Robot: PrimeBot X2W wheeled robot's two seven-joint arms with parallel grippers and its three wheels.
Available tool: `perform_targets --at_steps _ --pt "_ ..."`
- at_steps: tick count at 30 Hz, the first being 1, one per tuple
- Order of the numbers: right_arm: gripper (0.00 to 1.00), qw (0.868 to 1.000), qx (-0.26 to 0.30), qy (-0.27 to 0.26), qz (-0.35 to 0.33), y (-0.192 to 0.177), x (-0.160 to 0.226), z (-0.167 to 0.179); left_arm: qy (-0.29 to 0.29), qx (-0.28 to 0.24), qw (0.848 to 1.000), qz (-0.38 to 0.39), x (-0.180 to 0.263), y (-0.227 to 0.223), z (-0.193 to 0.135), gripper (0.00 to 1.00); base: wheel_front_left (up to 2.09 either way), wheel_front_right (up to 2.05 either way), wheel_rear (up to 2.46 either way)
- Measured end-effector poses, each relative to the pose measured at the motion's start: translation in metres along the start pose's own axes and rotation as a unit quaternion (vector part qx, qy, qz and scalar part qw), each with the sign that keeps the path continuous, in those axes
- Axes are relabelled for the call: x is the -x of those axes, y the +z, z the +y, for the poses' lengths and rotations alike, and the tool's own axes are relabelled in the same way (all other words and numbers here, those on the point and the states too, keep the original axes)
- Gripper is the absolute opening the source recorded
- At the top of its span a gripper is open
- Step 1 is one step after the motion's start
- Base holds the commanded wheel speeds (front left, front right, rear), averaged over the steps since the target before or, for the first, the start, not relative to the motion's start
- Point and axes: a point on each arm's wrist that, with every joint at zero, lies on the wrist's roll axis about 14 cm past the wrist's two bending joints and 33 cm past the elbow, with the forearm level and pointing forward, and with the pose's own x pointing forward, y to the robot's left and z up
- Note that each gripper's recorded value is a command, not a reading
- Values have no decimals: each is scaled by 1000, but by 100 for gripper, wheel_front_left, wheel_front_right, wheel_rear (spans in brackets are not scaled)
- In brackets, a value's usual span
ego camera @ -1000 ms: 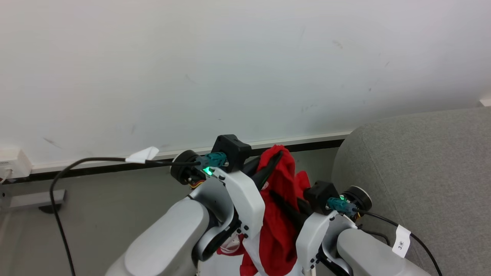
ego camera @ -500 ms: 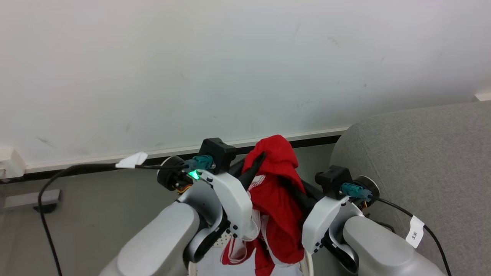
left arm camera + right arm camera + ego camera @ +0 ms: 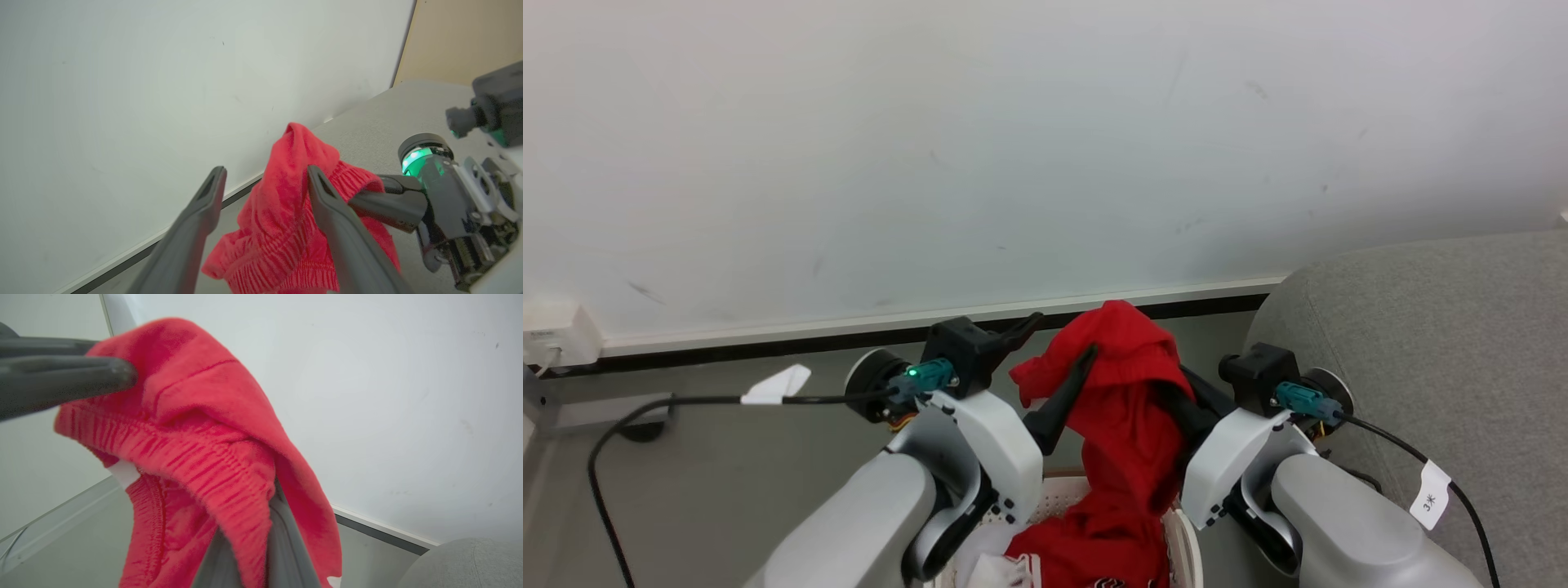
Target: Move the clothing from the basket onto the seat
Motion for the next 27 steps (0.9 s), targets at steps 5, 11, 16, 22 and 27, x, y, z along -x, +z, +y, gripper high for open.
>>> perform_targets --at_steps 5,11,16,22,27 --pt "0 1000 -5 -8 -3 0 0 -6 9 1 1000 14 11 -20 4 100 0 0 0" --pt "0 1000 -1 -19 -8 3 0 -15 12 4 1000 25 20 -37 4 100 0 0 0" --pt "0 999 3 -35 -16 8 6 -28 7 8 1000 28 19 -43 0 100 0 0 0" --pt "0 997 6 -69 -23 12 23 -53 -11 13 999 29 11 -48 -12 100 0 0 0" --pt "0 994 12 -104 -34 19 43 -79 -38 24 999 27 0 -52 -30 100 0 0 0"
